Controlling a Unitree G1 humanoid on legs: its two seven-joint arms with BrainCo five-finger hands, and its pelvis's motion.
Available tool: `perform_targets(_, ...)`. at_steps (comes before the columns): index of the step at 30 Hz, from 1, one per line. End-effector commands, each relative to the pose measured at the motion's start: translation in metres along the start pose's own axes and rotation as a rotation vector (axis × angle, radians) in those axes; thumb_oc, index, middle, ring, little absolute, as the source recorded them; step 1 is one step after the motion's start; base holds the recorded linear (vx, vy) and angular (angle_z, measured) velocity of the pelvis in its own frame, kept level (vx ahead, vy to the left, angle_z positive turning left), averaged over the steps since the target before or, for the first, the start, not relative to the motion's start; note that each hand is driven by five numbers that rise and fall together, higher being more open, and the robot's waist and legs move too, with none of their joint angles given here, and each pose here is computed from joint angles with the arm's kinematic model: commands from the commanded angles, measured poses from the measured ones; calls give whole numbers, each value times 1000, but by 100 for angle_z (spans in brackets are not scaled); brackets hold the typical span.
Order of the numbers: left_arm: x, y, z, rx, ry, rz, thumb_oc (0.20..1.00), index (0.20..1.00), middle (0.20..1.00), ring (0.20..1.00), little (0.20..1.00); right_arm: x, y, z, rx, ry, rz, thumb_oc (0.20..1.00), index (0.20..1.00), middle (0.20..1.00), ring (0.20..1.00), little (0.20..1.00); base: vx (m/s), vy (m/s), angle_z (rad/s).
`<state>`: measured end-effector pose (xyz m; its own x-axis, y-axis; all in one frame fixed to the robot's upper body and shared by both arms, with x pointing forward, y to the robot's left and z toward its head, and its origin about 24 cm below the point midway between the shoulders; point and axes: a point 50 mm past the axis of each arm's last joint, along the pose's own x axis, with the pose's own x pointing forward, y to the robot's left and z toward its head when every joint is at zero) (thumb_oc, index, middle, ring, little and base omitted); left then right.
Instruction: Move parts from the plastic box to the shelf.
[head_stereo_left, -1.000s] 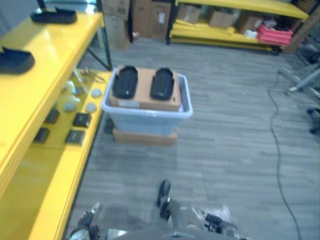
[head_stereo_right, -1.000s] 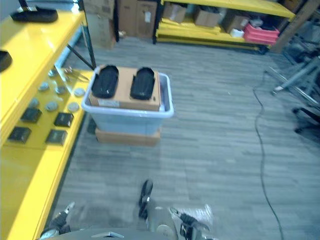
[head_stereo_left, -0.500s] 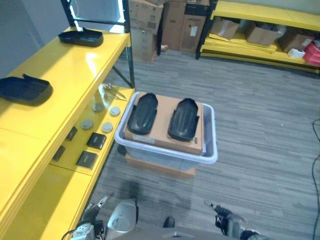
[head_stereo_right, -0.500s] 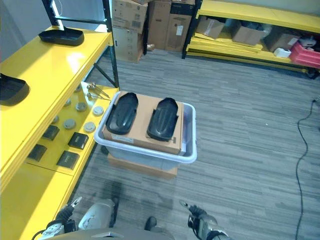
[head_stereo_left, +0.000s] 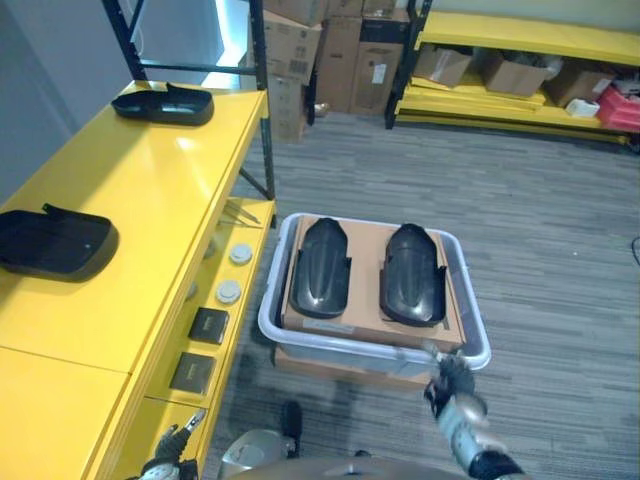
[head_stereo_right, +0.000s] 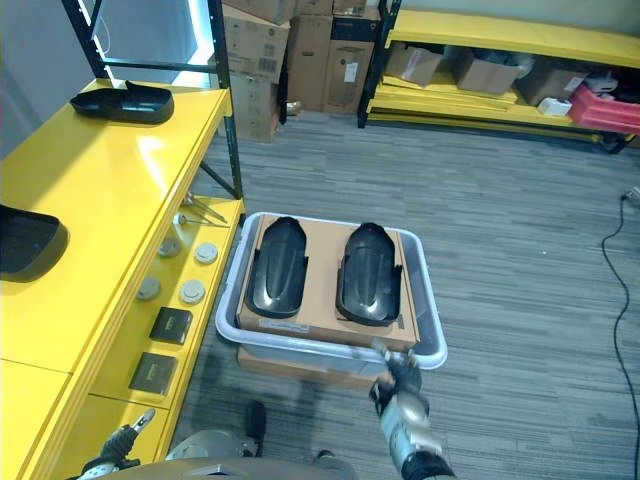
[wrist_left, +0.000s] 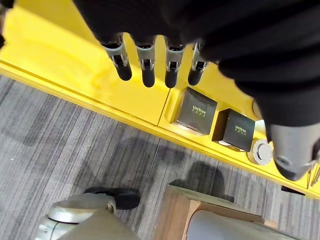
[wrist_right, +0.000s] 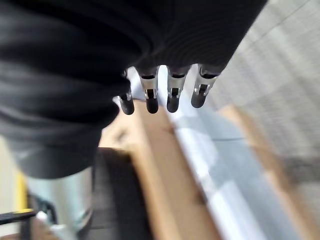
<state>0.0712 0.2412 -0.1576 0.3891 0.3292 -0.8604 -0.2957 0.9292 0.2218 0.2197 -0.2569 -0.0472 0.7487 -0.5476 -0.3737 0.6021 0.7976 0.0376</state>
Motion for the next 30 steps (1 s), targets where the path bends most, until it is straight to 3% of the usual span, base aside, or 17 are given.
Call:
perform_targets(1, 0, -1, 4, -38, -29, 5, 1000, 1000, 1000, 1000, 1000, 10, -16, 71, -79, -352, -72, 1000, 1000, 1000, 1000, 1000, 5, 62, -23)
perform_targets(9, -7, 9, -15, -88, -18, 10, 1000, 1000, 1000, 1000, 1000, -5, 1, 140, 49, -554, 86, 1000, 1000, 1000, 1000, 1000, -3, 20, -24)
perform_targets(15, -5, 18, -9, -142, -28, 31, 1000, 1000, 1000, 1000, 1000, -1, 13, 155, -53, -600, 123, 1000, 1000, 1000, 1000, 1000, 14, -225, 1)
perform_targets(22, 0, 9, 11, -75, -85, -38, 1000, 1000, 1000, 1000, 1000, 12, 14, 200, -136, -683, 75, 1000, 1000, 1000, 1000, 1000, -56, -137, 45)
perform_targets(30, 1, -3, 21, -10, -131, -134, 1000, 1000, 1000, 1000, 1000, 29, 7, 237, -261, -692, -17, 1000, 1000, 1000, 1000, 1000, -39, 120, 12)
